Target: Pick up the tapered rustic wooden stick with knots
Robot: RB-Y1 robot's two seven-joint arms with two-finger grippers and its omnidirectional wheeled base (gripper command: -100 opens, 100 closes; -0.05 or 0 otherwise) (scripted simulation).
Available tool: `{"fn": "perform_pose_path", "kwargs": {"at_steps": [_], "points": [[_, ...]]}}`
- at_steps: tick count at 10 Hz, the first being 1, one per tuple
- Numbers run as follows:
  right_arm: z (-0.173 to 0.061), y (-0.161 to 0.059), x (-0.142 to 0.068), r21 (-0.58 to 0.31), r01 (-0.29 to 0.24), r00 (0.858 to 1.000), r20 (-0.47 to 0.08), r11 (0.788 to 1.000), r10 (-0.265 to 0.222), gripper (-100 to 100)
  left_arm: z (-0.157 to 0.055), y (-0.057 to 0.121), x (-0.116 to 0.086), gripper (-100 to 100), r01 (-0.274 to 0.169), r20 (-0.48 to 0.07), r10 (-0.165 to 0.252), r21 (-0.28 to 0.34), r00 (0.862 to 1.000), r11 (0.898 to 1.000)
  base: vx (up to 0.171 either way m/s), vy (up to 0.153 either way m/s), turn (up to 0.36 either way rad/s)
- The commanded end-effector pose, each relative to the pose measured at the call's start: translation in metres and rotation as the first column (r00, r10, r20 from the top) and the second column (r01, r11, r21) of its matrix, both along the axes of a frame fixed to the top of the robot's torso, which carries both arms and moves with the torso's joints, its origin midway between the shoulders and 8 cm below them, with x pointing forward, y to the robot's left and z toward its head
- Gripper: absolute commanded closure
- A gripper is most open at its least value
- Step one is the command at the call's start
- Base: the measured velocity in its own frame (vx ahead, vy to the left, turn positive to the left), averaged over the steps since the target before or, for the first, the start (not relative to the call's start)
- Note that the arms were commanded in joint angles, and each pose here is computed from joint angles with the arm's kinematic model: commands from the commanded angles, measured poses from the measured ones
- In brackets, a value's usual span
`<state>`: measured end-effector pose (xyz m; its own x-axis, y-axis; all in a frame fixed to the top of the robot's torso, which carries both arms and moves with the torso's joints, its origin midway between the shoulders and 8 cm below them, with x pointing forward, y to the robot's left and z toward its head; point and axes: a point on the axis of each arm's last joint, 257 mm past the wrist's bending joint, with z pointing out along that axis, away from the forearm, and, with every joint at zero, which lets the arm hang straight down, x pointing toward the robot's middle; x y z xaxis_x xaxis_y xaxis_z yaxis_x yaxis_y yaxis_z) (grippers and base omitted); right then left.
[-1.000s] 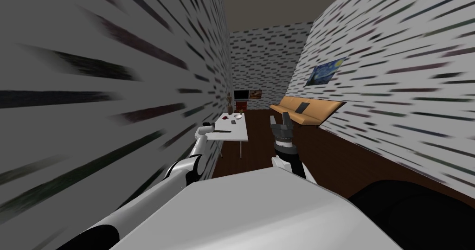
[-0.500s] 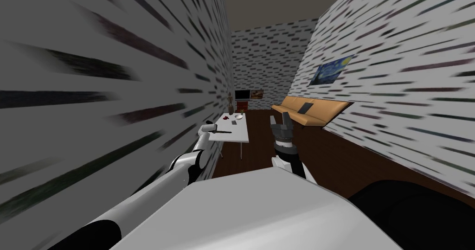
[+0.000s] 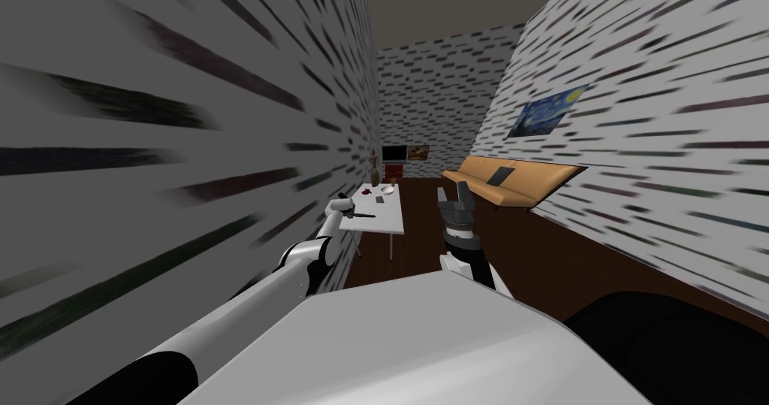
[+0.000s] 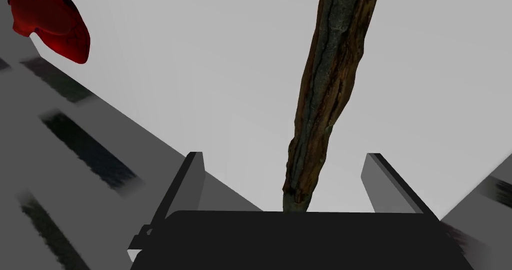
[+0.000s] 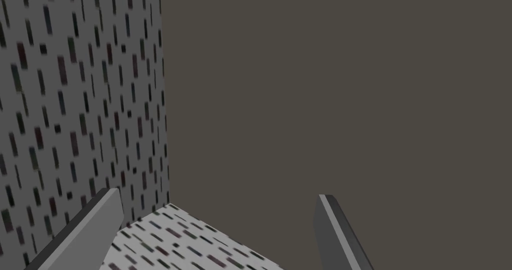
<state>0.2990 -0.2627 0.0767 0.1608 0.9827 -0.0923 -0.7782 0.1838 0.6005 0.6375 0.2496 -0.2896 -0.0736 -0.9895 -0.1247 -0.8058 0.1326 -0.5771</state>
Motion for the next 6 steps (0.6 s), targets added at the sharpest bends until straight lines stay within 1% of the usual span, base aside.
{"fn": "perform_pose_path", "kwargs": {"at_steps": [1, 2, 3, 4, 5, 6], "points": [[0.000, 0.000, 0.000, 0.000, 0.000, 1.000, 0.000, 1.000, 0.000, 0, 0.000, -0.012, -0.004, -100, 0.016, -0.052, -0.017, -0.003, 0.999, 1.000, 0.033, -0.013, 0.063], [0.000, 0.000, 0.000, 0.000, 0.000, 1.000, 0.000, 1.000, 0.000, 0, -0.009, -0.013, -0.009, -100, 0.017, -0.075, -0.017, -0.004, 0.997, 1.000, 0.041, -0.015, 0.041], [0.000, 0.000, 0.000, 0.000, 0.000, 1.000, 0.000, 1.000, 0.000, 0, -0.006, -0.023, -0.014, -100, 0.032, -0.118, -0.032, -0.005, 0.992, 0.999, 0.058, -0.022, 0.075], [0.000, 0.000, 0.000, 0.000, 0.000, 1.000, 0.000, 1.000, 0.000, 0, -0.013, -0.023, -0.018, -100, 0.032, -0.135, -0.033, -0.006, 0.990, 0.999, 0.051, -0.021, 0.032], [0.000, 0.000, 0.000, 0.000, 0.000, 1.000, 0.000, 1.000, 0.000, 0, -0.014, -0.023, -0.019, -100, 0.032, -0.138, -0.033, -0.006, 0.990, 0.999, 0.020, -0.008, -0.009], [0.000, 0.000, 0.000, 0.000, 0.000, 1.000, 0.000, 1.000, 0.000, 0, -0.014, -0.032, -0.026, -100, 0.047, -0.185, -0.047, -0.006, 0.982, 0.999, 0.036, -0.010, 0.058]]}}
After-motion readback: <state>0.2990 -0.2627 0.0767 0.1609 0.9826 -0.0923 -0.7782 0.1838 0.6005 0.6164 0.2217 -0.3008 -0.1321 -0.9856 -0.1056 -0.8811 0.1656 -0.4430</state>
